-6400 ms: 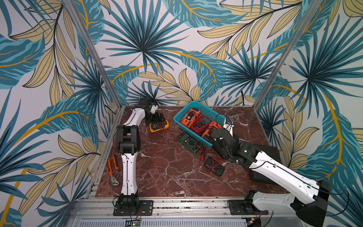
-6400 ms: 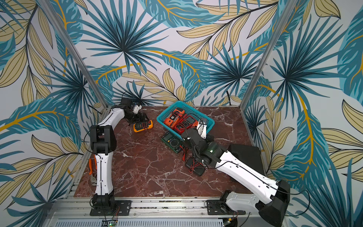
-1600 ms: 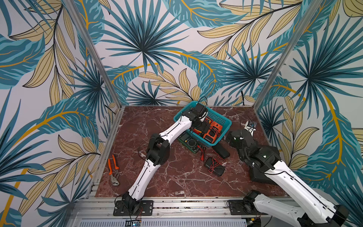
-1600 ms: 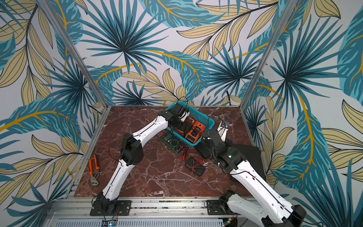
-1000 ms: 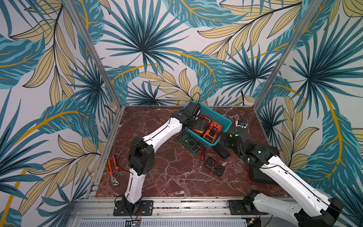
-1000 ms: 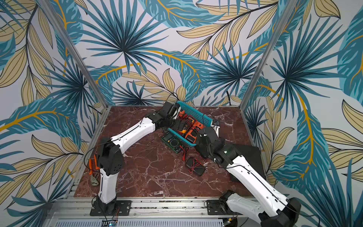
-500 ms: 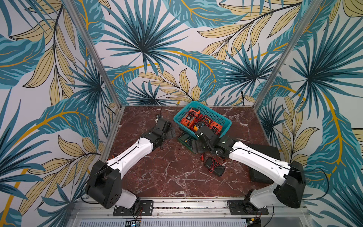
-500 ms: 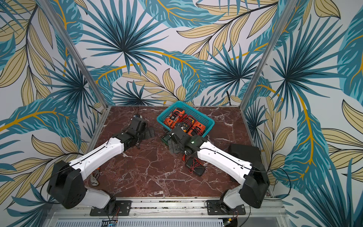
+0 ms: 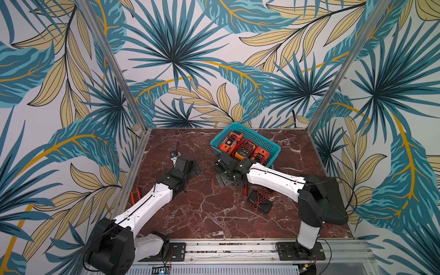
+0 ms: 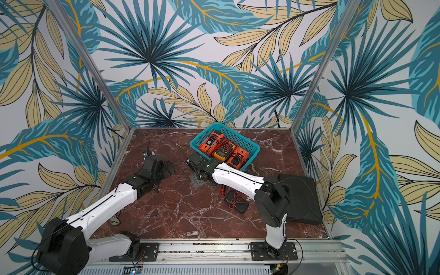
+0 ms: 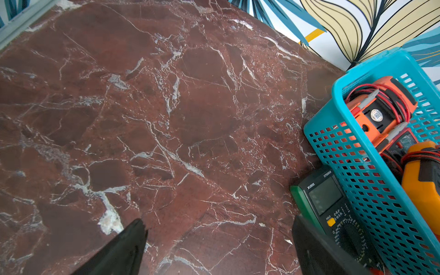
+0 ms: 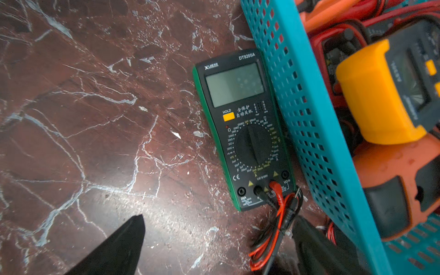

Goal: Put the multimeter into the basket
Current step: Adjust the multimeter at the center of the board.

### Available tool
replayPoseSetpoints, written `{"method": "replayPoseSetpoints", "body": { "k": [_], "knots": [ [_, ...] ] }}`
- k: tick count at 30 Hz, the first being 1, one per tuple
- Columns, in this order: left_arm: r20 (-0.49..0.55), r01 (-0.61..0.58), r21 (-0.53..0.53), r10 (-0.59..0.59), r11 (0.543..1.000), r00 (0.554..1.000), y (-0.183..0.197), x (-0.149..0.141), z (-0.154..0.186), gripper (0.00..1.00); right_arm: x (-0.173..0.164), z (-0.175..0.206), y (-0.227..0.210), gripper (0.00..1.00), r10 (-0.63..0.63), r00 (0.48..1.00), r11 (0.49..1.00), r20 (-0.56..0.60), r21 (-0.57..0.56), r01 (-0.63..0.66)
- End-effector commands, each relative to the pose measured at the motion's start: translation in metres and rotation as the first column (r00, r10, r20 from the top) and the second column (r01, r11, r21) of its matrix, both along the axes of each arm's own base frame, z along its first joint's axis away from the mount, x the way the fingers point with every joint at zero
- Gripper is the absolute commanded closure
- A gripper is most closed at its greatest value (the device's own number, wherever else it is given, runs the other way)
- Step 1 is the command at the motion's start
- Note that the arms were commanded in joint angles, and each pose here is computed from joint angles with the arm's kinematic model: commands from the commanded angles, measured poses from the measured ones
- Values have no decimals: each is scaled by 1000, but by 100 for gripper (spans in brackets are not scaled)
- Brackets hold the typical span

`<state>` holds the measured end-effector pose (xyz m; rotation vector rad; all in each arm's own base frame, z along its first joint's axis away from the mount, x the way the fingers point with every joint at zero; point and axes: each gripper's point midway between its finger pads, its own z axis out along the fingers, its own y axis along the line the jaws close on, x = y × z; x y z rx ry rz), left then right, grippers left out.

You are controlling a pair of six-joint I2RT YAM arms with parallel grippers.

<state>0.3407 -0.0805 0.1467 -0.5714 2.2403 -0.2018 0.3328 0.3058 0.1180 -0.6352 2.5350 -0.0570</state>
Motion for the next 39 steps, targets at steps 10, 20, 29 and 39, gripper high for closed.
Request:
{"method": "replayPoseSetpoints", "body": {
  "k": [10, 20, 29, 39],
  "knots": [
    [2, -9, -10, 9, 1000, 1000, 1, 1, -8, 0, 21, -43, -8, 0, 34, 999, 982, -21, -186, -38],
    [-17, -8, -7, 8, 1000, 1000, 2, 0, -15, 0, 24, -68, -3, 1, 35, 996, 985, -78, -167, -48],
    [-26, -2, -5, 2, 1000, 1000, 1, -1, -16, 0, 30, -84, 1, 1, 43, 995, 982, -89, -181, -58],
    [-33, -2, -4, 2, 1000, 999, 2, -4, -18, 0, 36, -91, -1, 3, 38, 995, 978, -88, -200, -55]
  ]
}}
